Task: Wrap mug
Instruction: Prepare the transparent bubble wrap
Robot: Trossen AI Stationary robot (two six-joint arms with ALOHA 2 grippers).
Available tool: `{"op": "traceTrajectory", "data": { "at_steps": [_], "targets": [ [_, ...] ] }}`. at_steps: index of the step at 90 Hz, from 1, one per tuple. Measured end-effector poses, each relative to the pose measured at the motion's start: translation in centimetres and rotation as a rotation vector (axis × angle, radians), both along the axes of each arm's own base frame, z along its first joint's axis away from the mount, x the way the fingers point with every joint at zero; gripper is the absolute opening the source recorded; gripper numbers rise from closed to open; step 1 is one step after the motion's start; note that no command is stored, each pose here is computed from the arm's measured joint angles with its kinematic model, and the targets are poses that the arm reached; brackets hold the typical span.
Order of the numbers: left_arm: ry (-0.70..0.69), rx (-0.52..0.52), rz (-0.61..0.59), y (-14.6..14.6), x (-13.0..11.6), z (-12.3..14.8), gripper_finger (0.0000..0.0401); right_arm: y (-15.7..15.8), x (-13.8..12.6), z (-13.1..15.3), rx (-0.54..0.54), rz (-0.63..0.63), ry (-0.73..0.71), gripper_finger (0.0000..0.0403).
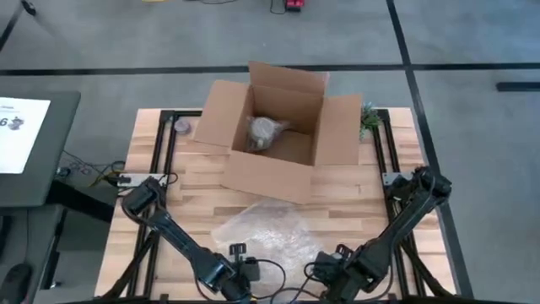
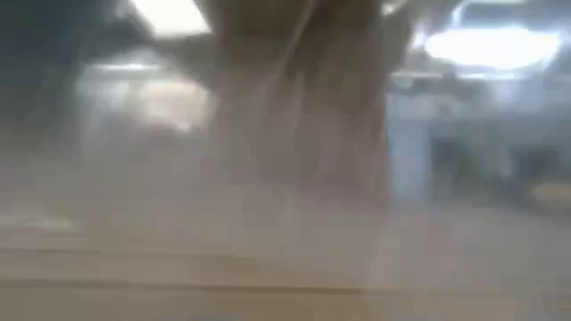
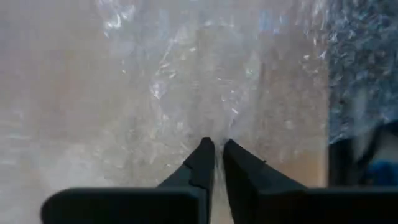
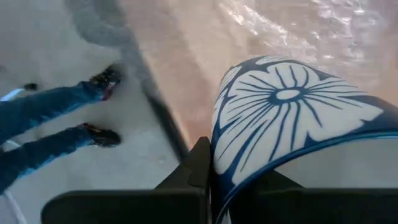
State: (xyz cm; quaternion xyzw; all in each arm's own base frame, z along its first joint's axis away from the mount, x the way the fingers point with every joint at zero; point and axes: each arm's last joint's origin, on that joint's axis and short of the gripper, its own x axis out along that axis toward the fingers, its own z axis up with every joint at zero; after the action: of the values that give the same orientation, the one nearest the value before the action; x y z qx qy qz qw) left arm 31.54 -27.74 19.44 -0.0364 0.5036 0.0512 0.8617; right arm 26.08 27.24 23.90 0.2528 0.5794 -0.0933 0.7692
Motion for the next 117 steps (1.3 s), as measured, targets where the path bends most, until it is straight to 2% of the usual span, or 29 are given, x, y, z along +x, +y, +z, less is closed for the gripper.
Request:
{"op": "traceTrajectory", "data": {
  "at_steps": [14, 22, 48, 60, 81, 98, 117],
  "targets": [
    [-0.033, 0.026, 0.088, 0.0, 0.2, 2.4, 0.0005, -0.5, -0.2, -0.2, -0.028, 0.02, 0.055, 0.0009],
    [-0.054, -0.006, 0.128, 0.0, 0.5, 3.2, 0.0001, -0.3, -0.1, -0.3, -0.02, 0.05, 0.049, 0.0009],
    [-0.042, -0.065, 0.316, 0.5, 0.5, 3.0, 0.0, 0.1, -0.1, -1.6, -0.05, 0.061, 0.088, 0.0009],
    [-0.084, -0.098, 0.389, 0.6, 0.7, 3.1, 0.0, 0.3, -0.2, -2.1, -0.055, 0.065, 0.108, 0.0009],
    [-0.119, -0.136, 0.463, 0.7, 0.9, 3.2, 0.0, 0.8, -0.8, -2.9, -0.064, 0.096, 0.175, 0.0009],
    [-0.119, -0.131, 0.446, 0.6, 0.9, 3.2, 0.0038, 0.2, -2.1, -2.5, -0.132, 0.072, 0.307, 0.0009],
    [-0.086, -0.139, 0.446, 0.9, 0.8, 1.7, 0.0081, 0.7, -2.2, -1.6, -0.117, 0.098, 0.286, 0.0009]
  ]
}}
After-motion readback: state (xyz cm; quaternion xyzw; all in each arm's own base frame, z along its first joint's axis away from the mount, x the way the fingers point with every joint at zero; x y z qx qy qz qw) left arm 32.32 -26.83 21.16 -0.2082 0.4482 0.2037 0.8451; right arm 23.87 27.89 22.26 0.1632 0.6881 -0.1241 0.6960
